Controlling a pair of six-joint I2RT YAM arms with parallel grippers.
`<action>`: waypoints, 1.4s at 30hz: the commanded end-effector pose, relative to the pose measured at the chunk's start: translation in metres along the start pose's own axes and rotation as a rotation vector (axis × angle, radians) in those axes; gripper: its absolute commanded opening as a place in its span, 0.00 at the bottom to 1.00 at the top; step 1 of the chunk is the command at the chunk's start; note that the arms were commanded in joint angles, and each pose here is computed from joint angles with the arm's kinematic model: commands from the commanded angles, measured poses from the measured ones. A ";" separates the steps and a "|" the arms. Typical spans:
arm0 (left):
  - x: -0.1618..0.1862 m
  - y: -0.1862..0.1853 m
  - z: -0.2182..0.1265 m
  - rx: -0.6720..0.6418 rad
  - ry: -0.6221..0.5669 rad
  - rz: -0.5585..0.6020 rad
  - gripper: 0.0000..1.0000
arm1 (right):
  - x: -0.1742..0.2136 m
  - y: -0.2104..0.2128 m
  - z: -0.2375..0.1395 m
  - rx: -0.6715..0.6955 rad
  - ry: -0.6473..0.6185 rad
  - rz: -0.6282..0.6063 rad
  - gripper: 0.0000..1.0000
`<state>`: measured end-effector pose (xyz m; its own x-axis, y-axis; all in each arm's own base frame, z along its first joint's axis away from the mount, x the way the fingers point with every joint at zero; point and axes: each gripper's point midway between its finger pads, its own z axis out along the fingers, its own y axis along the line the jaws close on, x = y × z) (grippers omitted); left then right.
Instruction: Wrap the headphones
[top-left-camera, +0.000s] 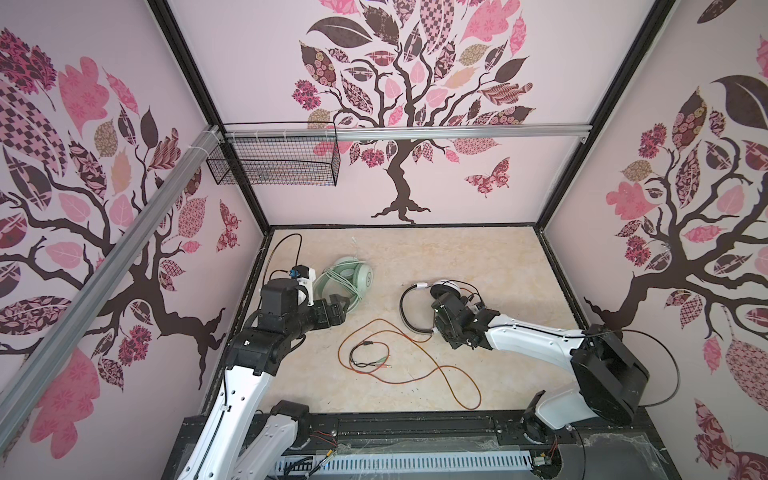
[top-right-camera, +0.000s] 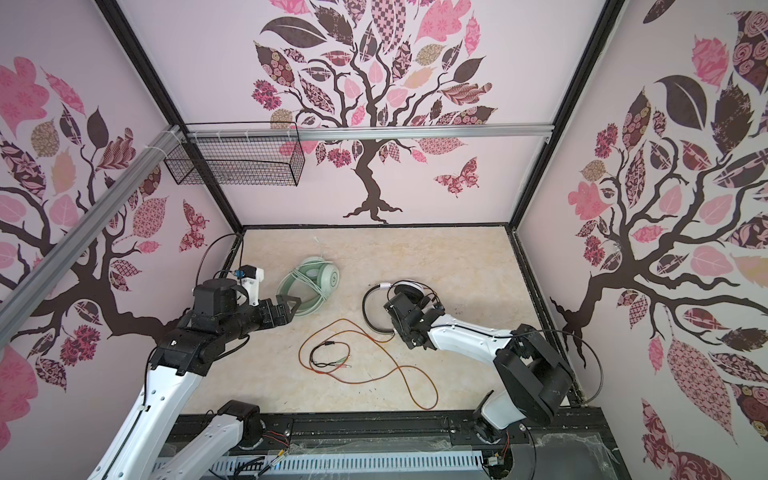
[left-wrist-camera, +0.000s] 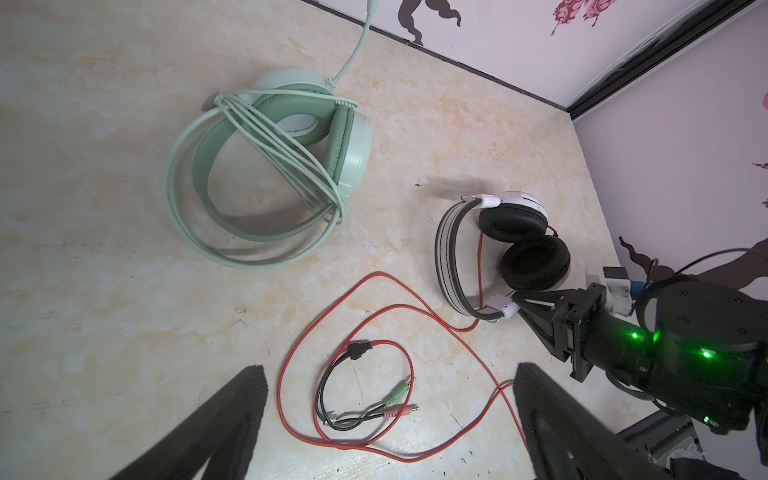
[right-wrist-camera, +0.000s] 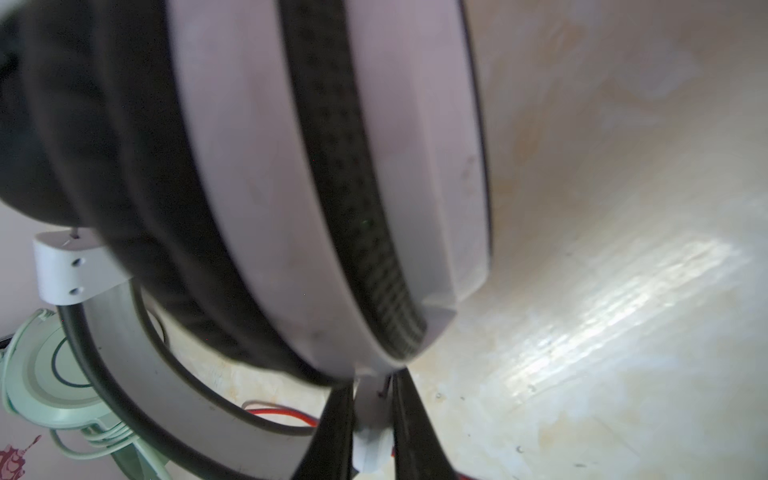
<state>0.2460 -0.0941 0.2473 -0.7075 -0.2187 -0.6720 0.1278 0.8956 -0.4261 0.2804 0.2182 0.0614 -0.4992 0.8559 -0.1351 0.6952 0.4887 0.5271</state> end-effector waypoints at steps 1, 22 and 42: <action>0.004 0.000 0.000 0.006 0.003 0.017 0.96 | 0.011 0.008 0.006 -0.004 0.032 0.019 0.36; 0.012 0.020 0.026 -0.093 0.104 -0.016 0.97 | -0.045 0.025 -0.133 -0.527 -0.208 -0.547 0.91; 0.064 -0.036 0.177 -0.210 0.416 -0.098 0.90 | -0.066 -0.055 -0.102 -0.583 -0.263 -0.560 1.00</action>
<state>0.2932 -0.2027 0.0997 -0.9592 -0.0759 -0.2724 0.0086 0.9550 -0.2965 0.2226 0.1170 0.1189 -0.5229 0.5467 -0.6540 -0.0028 0.7662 0.6426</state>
